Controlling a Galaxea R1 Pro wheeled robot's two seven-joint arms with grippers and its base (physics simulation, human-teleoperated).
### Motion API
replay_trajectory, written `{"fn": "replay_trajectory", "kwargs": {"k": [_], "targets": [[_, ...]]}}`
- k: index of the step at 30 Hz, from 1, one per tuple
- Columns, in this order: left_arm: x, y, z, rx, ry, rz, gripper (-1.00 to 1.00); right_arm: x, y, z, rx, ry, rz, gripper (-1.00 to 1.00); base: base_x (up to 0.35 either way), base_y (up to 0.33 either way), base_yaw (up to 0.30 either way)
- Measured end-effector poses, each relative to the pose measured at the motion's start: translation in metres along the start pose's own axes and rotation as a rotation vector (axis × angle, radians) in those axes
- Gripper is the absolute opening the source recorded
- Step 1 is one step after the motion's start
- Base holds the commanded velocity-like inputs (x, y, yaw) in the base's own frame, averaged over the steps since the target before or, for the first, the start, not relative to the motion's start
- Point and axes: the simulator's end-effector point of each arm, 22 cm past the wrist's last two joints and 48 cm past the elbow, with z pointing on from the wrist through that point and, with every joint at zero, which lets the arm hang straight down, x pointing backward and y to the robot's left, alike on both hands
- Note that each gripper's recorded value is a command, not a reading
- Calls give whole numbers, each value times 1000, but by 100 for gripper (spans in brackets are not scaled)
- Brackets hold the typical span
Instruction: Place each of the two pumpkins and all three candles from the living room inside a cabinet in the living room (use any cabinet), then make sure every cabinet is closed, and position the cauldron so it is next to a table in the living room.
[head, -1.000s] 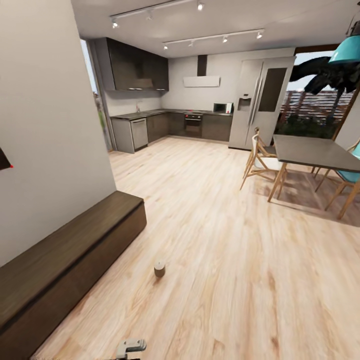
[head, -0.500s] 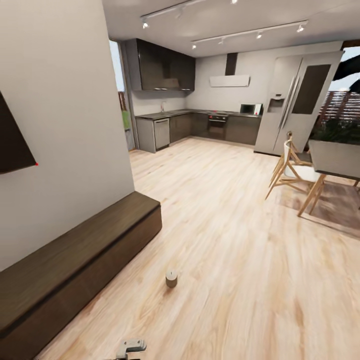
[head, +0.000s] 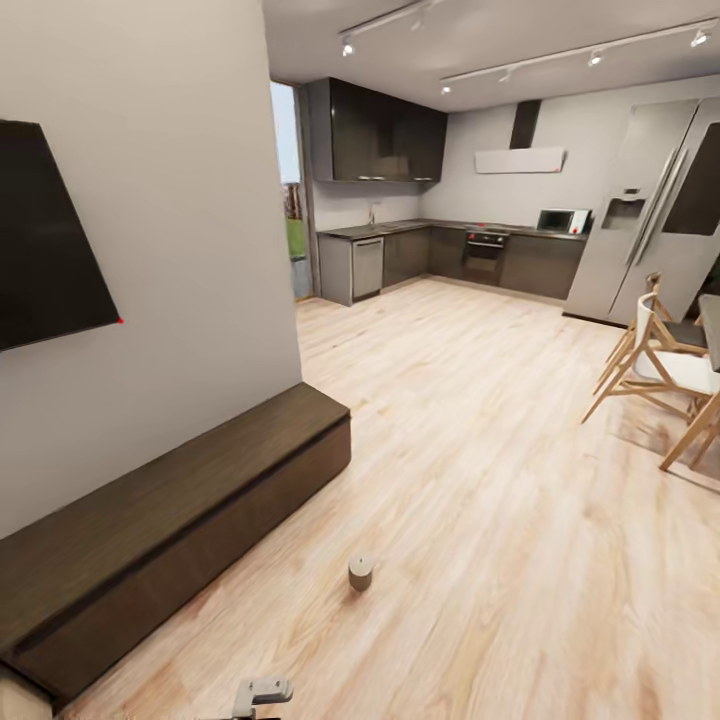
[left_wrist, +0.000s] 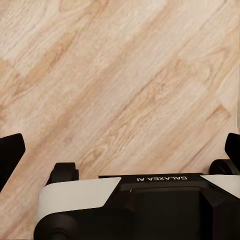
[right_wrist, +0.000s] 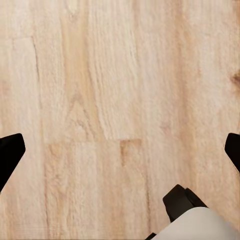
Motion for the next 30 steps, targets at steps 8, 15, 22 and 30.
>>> {"fn": "replay_trajectory", "kwargs": {"k": [8, 15, 22, 30], "targets": [[0, 0, 0, 0, 0, 0, 100, 1, 1, 0, -1, 1, -2, 100, 109, -281, 292], [0, 0, 0, 0, -1, 0, 100, 2, 2, 0, -2, 2, -2, 100, 166, -162, 292], [0, -1, 0, 0, -2, 0, 100, 2, 2, 0, -2, 2, -2, 100, 178, -113, 292], [0, -2, 0, 2, -1, 3, 100, 8, 7, -1, -8, 10, 0, 100, 29, -135, 292]]}}
